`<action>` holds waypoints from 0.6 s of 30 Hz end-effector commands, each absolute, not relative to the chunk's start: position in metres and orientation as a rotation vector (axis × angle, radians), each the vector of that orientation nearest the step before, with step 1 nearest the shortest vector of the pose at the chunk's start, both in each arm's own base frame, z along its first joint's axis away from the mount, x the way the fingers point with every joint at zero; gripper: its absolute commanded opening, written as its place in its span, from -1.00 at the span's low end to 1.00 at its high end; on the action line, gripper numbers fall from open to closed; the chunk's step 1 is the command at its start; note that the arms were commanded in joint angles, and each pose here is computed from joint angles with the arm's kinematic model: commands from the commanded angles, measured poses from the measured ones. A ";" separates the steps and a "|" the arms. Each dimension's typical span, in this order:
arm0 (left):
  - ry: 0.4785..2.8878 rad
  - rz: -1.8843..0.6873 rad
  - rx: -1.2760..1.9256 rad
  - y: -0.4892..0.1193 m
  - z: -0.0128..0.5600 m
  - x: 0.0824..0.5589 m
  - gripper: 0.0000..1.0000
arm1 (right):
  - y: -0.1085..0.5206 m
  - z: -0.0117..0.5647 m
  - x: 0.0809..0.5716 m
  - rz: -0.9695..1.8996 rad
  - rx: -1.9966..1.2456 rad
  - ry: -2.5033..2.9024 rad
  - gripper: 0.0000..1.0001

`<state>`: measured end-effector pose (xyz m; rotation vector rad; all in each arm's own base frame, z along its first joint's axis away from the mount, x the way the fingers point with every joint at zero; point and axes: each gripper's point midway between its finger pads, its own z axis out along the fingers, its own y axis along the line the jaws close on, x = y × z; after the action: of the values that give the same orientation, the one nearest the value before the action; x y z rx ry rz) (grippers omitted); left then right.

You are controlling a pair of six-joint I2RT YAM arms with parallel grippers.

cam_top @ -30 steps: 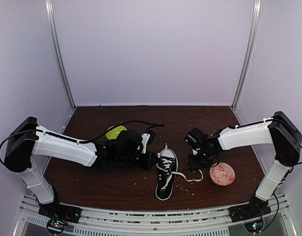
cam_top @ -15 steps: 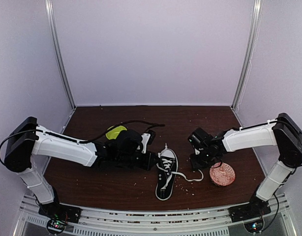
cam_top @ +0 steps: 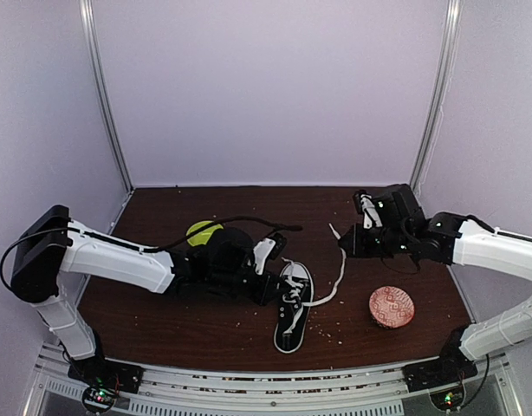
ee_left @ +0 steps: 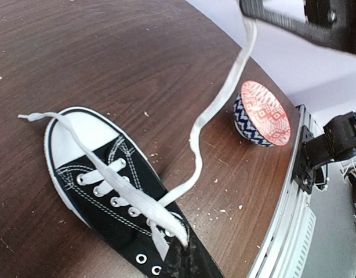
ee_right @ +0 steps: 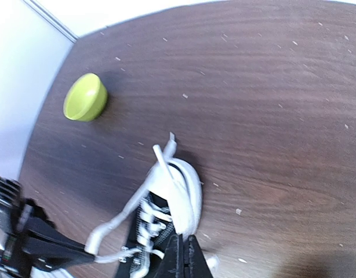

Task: Tie the shoes

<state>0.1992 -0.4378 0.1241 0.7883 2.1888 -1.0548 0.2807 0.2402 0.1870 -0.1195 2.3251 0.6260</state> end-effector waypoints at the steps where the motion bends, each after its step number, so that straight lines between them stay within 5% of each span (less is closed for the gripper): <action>1: 2.089 -1.133 0.875 -0.454 0.142 0.199 -1.00 | 0.268 0.239 0.288 0.837 -0.121 2.187 -1.00; 18: 2.057 -1.185 0.869 -0.471 0.155 0.219 -0.86 | 0.295 0.299 0.293 1.044 -0.128 2.009 -1.00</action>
<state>0.2088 -0.4605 0.1369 0.8616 2.1361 -1.1390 0.2927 0.2855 0.2825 -0.1130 2.0539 0.9859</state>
